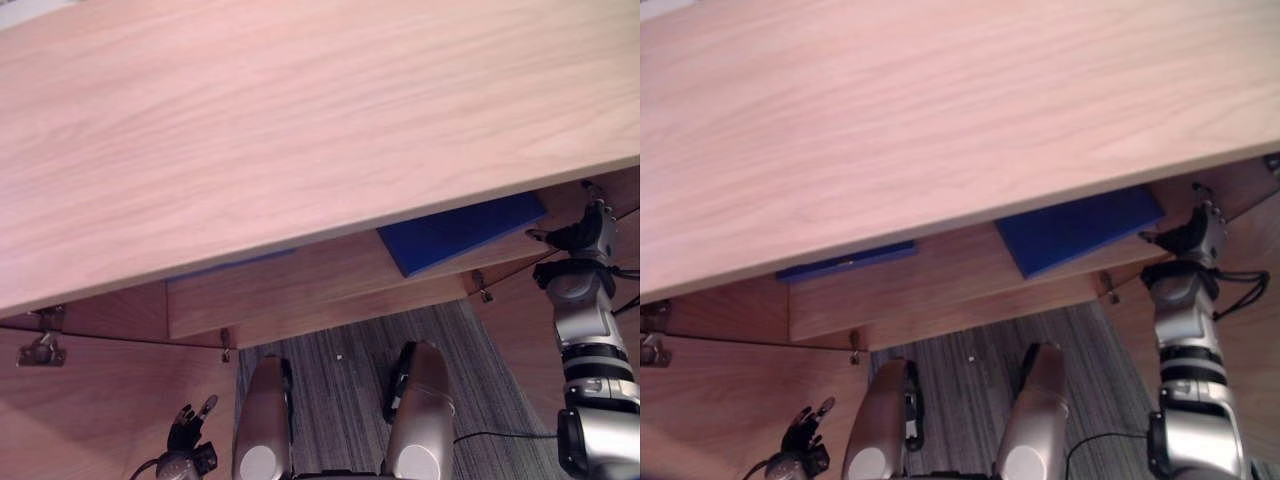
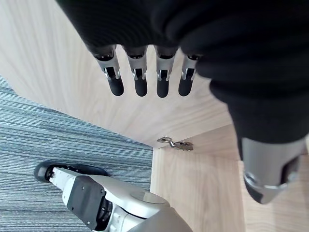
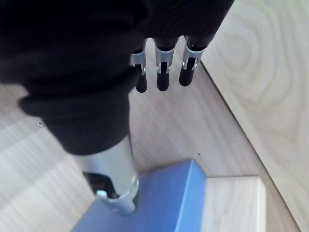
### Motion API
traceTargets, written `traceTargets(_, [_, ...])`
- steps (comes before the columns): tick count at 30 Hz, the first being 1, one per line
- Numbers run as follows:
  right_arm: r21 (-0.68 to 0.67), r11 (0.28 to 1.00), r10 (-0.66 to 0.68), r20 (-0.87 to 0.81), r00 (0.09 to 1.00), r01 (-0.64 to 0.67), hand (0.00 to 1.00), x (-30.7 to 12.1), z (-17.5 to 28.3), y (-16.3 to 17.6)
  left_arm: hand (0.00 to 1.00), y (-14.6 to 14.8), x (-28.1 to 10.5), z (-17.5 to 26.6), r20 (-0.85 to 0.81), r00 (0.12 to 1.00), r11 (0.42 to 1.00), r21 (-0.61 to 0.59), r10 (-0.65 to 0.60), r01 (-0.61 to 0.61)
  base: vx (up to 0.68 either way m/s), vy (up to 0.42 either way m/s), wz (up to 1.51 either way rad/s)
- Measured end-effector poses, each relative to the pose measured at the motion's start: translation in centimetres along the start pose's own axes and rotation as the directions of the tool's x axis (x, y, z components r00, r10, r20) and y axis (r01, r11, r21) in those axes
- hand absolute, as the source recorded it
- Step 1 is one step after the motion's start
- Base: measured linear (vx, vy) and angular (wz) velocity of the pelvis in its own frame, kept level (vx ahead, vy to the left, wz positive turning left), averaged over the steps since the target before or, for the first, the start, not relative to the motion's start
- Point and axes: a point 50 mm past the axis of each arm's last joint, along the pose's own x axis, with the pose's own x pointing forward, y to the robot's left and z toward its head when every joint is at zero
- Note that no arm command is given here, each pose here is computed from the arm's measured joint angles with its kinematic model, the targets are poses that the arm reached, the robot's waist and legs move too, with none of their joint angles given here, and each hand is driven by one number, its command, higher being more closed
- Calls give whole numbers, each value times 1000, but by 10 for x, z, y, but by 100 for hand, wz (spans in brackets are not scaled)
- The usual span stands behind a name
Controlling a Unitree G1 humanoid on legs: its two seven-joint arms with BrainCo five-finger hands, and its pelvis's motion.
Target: Walk over to the cabinet, pick up the folder, carry it to the office cabinet, place the folder inside the office cabinet, then close the office cabinet door
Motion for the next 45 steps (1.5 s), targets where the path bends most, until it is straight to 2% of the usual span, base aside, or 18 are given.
traceTargets(4, [-87, 995, 45, -5, 999, -46, 0, 1, -5, 6, 0, -5, 2, 4, 13, 1000, 1000, 17, -20, 20, -2, -4, 1])
traceTargets(16, [-212, 969, 137, 25, 990, -129, 0, -6, -2, 23, 0, -32, 9, 28, 78, 992, 995, 1, -97, 97, 19, -27, -2])
traceTargets(26, [-149, 989, 29, 139, 990, -8, 0, 6, 37, 7, 0, -40, 11, 45, 136, 986, 990, -82, -102, 114, 20, -47, -1])
traceTargets(34, [-196, 981, 38, 234, 971, 9, 0, 13, 59, -3, 0, -39, 11, 52, 164, 982, 990, -89, -98, 113, 31, -77, 2])
traceTargets(45, [-131, 985, 146, 287, 947, -112, 0, 24, 89, -12, 0, -38, 12, 58, 181, 978, 986, -112, -105, 127, 9, -97, 0])
